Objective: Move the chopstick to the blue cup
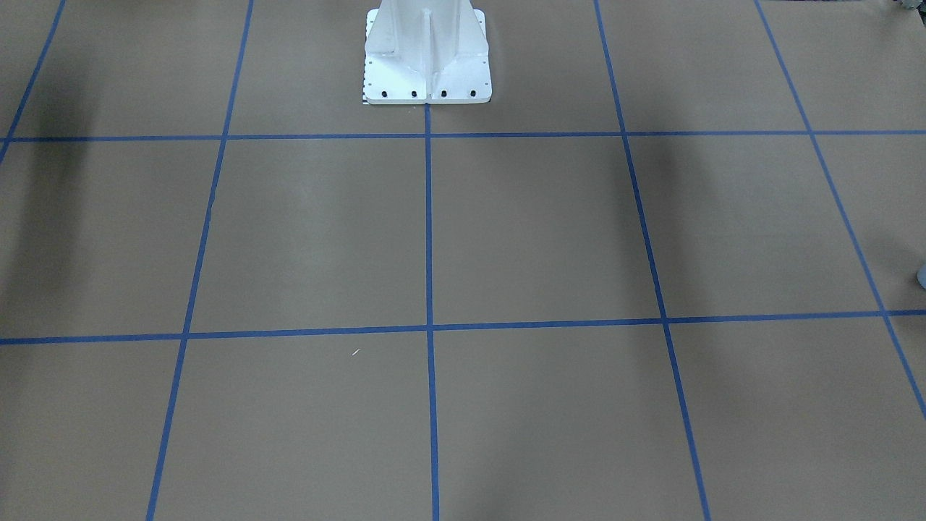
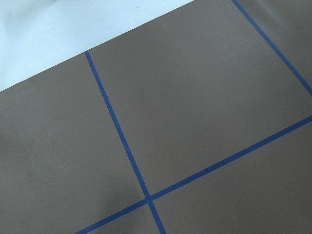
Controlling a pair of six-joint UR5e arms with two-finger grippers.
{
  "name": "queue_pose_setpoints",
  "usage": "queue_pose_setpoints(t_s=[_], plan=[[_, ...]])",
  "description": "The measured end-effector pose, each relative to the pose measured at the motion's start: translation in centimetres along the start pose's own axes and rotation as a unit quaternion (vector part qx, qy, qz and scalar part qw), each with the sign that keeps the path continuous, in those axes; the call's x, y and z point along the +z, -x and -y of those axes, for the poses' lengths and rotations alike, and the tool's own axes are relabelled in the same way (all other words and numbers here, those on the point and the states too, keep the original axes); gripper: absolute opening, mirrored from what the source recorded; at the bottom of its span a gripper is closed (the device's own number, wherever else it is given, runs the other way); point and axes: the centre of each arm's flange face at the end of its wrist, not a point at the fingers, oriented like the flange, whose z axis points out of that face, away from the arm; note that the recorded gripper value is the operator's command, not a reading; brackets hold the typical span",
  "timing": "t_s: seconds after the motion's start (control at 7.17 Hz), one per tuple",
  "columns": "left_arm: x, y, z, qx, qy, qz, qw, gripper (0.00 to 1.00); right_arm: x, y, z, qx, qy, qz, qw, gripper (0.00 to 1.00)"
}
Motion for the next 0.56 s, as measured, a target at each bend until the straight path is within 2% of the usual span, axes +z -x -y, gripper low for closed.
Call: queue_pose_setpoints(t_s=[0.28, 0.56], plan=[[4.6, 3.8, -1.6, -0.009, 0.013, 0.0, 0.9999, 0.99, 0.4, 0.7, 0.5, -0.001, 0.002, 0.001, 1.0, 1.0], [9.8, 4.9, -4.1, -0.019, 0.045, -0.012, 0.9987, 0.99, 0.5, 0.8, 0.5, -0.001, 0.003, 0.002, 1.0, 1.0]])
